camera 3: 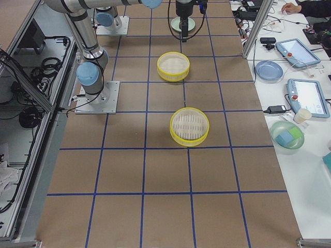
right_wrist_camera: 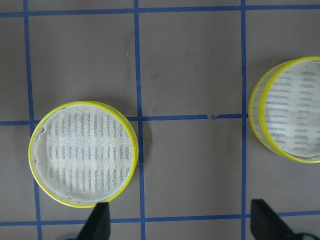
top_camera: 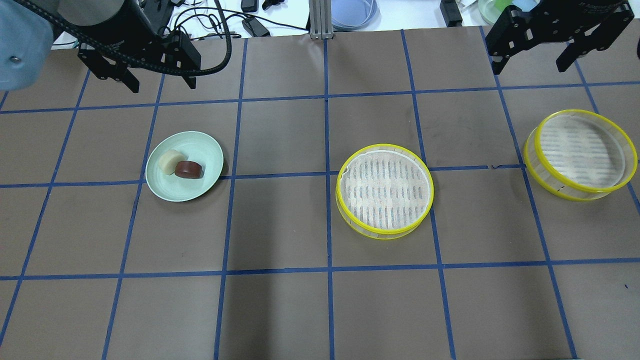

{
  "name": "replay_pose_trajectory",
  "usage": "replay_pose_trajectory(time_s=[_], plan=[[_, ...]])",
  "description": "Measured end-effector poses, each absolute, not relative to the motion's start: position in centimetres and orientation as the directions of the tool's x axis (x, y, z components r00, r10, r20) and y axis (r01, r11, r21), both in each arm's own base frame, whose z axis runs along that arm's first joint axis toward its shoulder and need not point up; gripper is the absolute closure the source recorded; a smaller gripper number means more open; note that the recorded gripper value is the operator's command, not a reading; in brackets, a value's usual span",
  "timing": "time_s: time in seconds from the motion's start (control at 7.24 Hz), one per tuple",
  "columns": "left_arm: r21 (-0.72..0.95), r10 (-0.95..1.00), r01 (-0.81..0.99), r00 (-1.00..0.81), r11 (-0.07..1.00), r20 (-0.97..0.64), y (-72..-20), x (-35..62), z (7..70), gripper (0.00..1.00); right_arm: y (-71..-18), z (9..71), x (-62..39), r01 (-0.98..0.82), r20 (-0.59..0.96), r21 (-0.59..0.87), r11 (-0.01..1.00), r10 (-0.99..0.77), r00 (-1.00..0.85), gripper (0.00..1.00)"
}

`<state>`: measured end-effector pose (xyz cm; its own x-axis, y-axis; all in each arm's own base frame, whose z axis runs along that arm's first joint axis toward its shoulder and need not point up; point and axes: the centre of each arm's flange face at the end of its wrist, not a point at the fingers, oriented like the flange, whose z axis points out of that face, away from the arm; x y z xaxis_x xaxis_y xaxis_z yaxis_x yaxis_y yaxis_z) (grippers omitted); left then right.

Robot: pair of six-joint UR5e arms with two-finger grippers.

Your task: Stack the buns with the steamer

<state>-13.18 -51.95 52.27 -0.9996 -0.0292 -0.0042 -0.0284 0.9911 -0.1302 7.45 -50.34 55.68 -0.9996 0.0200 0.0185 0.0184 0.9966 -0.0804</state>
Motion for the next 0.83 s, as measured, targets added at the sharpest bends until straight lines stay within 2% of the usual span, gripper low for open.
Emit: replay_pose_trajectory(time_s=[0.83], plan=[[-0.080, -0.053, -0.053, -0.999, 0.995, -0.003, -53.4, -10.7, 49.3, 0.00, -50.9, 55.3, 6.2, 0.005, 0.033, -0.074, 0.997, 0.007, -0.999, 0.00]])
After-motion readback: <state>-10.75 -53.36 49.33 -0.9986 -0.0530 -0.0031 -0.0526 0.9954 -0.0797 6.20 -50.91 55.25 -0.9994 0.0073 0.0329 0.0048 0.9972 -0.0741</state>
